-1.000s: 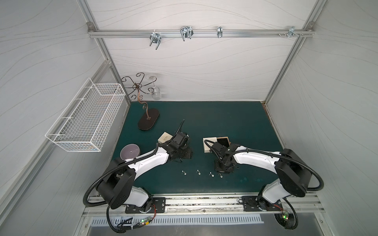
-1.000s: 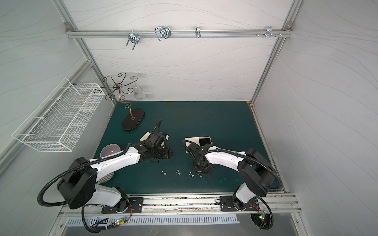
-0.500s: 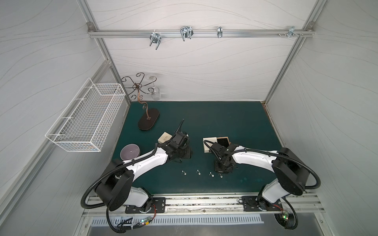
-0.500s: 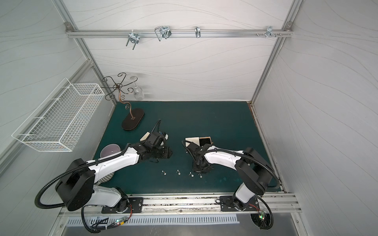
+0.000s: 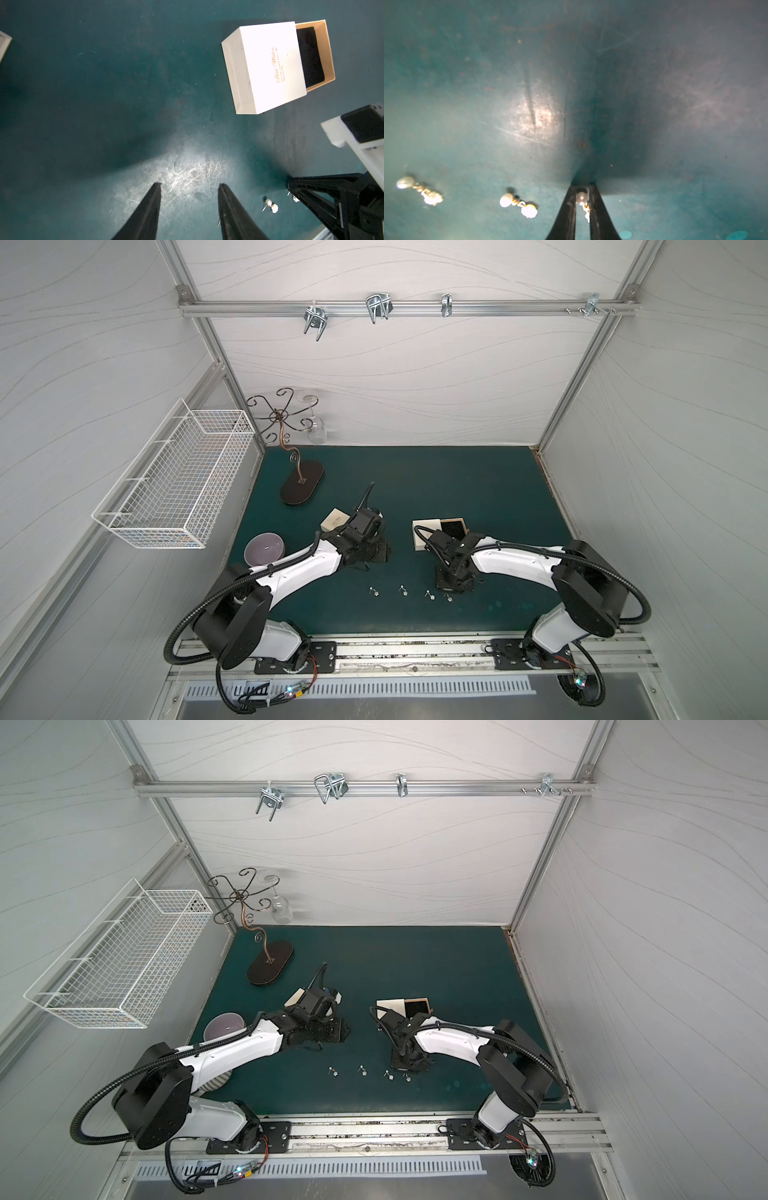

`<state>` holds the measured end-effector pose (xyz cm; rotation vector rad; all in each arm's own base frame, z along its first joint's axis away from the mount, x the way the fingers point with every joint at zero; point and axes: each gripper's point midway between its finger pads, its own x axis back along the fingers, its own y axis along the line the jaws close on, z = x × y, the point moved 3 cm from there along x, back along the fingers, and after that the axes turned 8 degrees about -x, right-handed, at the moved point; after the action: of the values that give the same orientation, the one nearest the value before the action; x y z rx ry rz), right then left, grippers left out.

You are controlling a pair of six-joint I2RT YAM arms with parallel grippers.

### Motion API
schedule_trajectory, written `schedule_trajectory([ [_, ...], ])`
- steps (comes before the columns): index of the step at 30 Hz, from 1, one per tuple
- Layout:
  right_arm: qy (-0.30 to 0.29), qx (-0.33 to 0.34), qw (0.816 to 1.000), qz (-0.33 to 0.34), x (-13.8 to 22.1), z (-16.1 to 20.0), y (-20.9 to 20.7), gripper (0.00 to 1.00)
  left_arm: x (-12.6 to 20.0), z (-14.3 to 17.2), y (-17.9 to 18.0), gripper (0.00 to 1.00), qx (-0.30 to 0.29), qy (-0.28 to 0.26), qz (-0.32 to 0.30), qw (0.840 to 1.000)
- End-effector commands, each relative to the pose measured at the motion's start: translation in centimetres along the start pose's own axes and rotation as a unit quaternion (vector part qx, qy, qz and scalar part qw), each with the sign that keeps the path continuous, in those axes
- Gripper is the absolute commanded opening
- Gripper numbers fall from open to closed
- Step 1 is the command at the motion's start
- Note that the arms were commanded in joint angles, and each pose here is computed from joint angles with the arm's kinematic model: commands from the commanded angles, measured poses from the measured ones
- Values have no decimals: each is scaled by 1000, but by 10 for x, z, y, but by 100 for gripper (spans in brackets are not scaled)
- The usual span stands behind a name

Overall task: Place the earrings into the drawer-style jewelry box
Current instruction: Pick up the earring from the center of the board.

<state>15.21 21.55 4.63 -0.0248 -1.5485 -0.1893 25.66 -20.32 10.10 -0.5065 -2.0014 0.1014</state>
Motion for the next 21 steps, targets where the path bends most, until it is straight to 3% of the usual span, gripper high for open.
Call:
schedule_trajectory([
  [1,3,-7,1000,7,-1,4,-4,14,10,-10,-4,49,-8,-20,6,1000],
  [10,1,-10,999,-33,6,-7,1,12,6,-7,-29,49,-22,-19,50,998],
  [21,-1,-41,994,-101,21,-36,1,13,-29,11,-104,48,-91,-6,160,983],
])
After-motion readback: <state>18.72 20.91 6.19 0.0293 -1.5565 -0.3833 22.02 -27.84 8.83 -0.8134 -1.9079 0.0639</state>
